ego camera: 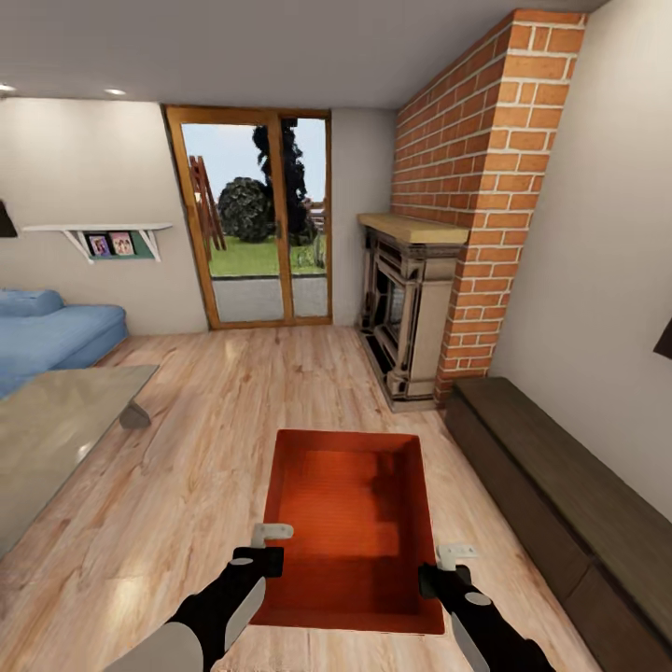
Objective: Move the two storage containers from the living room to the garage. In the garage, place one container on the floor and stack the other container on top of it (either order is fine).
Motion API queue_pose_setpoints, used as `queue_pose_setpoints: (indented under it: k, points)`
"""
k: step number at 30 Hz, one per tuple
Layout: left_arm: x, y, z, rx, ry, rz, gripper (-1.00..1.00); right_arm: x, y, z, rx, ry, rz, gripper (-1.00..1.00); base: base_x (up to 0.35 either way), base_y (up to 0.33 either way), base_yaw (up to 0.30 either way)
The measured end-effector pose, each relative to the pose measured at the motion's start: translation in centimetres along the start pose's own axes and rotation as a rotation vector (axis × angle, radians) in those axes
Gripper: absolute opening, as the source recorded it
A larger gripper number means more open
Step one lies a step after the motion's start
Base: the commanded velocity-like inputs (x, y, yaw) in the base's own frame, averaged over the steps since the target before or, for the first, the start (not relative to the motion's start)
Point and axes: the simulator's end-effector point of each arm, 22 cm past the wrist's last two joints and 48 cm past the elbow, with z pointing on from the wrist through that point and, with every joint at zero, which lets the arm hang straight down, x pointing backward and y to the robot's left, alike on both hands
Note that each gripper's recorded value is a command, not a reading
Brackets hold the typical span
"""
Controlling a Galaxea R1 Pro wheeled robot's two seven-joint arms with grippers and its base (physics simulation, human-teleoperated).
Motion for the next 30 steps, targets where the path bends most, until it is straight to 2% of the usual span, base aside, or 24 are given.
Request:
queue_pose_setpoints:
  k: [3,30]
  points:
    - [-0.67,-0.04,-0.09,0.000,-0.016,0.007,-1.00,-0.38,-0.04,-0.01,0.001,-0.016,0.004,-1.00,0.000,0.000,0.300]
    - [-1.14,-0.05,-0.34,0.000,-0.026,0.007,-1.00,-0.84,-0.06,-0.18,0.001,-0.025,0.006,-1.00,0.000,0.000,0.298]
